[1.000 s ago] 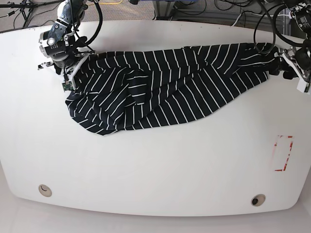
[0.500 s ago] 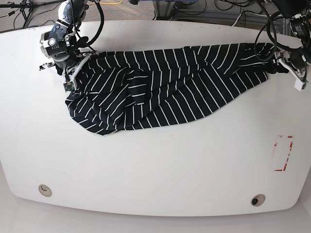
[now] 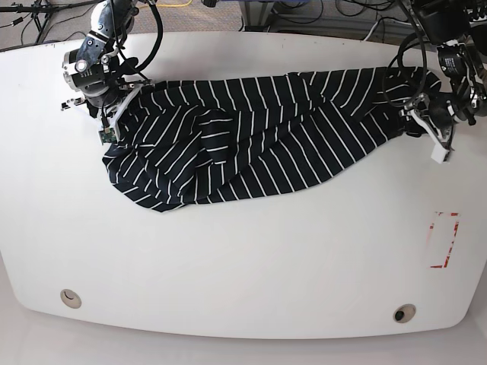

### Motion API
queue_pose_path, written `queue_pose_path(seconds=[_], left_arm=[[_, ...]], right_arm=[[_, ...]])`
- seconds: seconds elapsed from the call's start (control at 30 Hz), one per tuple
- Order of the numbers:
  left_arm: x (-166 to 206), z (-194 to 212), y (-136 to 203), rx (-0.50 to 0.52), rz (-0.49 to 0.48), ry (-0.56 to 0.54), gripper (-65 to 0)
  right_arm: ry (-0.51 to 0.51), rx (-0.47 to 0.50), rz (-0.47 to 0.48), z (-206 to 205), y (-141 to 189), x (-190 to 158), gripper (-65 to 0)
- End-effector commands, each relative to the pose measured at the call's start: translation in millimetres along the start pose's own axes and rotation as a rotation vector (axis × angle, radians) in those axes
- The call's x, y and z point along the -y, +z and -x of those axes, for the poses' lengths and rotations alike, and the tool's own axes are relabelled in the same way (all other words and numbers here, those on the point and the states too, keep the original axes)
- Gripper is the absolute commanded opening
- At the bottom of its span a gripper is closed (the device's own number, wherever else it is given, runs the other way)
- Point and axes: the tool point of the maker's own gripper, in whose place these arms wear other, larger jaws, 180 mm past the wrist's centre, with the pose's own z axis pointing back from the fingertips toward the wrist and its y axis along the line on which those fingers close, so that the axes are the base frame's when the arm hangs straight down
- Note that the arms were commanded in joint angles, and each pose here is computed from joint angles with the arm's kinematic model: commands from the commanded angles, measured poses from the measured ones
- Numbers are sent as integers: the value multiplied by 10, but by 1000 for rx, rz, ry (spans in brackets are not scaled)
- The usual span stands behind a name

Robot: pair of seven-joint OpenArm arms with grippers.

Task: Fold the T-shirt properly
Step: 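Release and regrasp the shirt edge with the left gripper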

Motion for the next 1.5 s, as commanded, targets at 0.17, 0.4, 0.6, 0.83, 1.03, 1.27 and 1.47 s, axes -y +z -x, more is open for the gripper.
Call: queue_pose_path(seconds=[0.17,0.4,0.6,0.83,1.03,1.27,1.47], left_arm=[[145,154,-124,-101,24,-62,-354],[212,173,-182,-98,38,-54,-601],[211,141,-174,-89,36,-57,-639],[150,-119,18,1,-10,-82,-650],[169,-475,299,113,-80,-123,-650],[163,-959,661,229,-260,-189,-650],[361,-1217,893,305,-307,-347,-650]], right_arm=[[1,33,19,-90,36,55,-650],[2,33,20,-90,37,60,-650],[1,32,19,-87,36,55,-650],[3,34,23,-96,45,62,-650],[5,43,34,-128,71,89,-650],[8,65,51,-234,79,155,-650],[5,116,67,-468,84,221,-650]])
